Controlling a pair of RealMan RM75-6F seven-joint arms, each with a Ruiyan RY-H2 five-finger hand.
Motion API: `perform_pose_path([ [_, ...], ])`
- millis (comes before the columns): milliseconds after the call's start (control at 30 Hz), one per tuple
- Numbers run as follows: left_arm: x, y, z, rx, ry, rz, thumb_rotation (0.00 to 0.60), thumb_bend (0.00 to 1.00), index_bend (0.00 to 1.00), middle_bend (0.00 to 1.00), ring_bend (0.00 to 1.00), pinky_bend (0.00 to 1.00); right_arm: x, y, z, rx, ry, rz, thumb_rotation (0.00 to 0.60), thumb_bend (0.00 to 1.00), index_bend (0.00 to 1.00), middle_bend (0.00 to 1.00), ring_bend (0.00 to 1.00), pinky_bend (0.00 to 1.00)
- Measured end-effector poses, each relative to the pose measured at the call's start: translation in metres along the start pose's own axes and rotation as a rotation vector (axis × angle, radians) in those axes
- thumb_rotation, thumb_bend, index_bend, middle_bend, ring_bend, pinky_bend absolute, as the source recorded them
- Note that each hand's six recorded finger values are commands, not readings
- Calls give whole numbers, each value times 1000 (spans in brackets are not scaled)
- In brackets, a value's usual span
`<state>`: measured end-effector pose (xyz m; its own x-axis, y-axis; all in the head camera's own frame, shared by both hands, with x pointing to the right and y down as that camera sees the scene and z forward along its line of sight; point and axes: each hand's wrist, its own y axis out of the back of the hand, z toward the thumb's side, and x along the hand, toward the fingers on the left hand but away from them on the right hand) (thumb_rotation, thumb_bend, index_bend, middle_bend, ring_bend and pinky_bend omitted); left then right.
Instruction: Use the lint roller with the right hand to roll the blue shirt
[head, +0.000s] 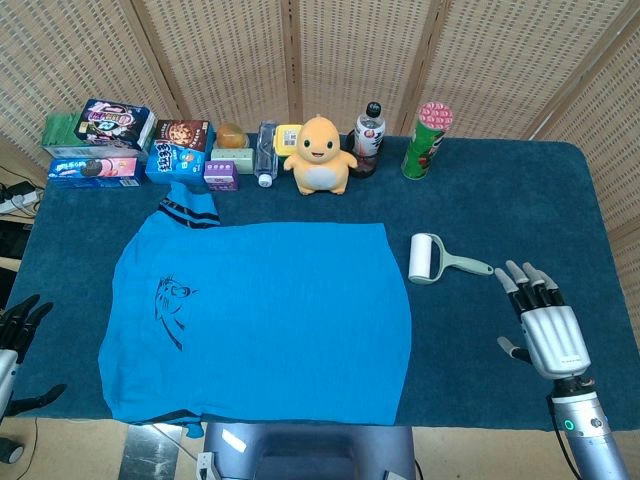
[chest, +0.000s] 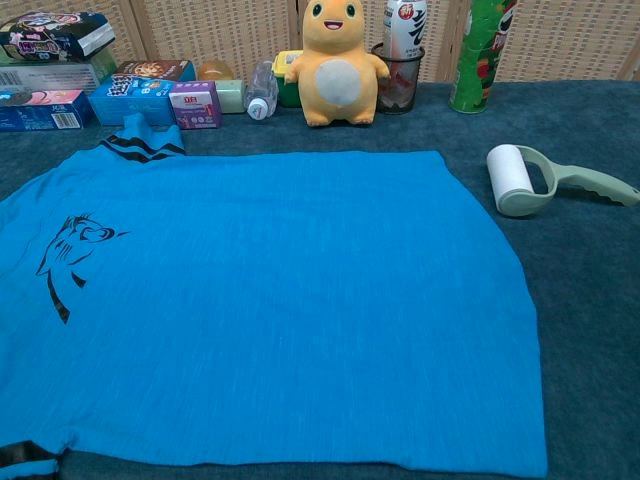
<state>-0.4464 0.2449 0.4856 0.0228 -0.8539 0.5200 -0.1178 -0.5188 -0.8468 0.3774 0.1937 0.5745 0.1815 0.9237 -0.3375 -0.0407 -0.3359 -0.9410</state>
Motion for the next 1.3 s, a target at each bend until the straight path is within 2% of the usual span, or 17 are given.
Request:
perform_pose_path([
  [200, 1, -2, 0, 3, -5, -10, 600, 120, 0, 0, 0, 131, -10, -14, -2, 2, 2, 56, 600, 0, 60, 37, 38, 115],
  [467, 2, -1, 1, 8, -12, 2, 600, 121, 0, 0, 0, 131, -25, -22, -4, -19, 0, 83, 600, 0, 60, 44, 46, 116],
  [867, 14, -7, 5, 19, -43, -13, 600, 121, 0, 0, 0, 131, -90, -22, 3, -25, 20, 129, 600, 0, 60, 61, 52, 116],
  [1300, 21, -7, -3, -1, -9, -32, 600, 121, 0, 0, 0, 131, -136, -65, 1, -6, 35, 289, 600, 30, 64, 95, 77, 145],
])
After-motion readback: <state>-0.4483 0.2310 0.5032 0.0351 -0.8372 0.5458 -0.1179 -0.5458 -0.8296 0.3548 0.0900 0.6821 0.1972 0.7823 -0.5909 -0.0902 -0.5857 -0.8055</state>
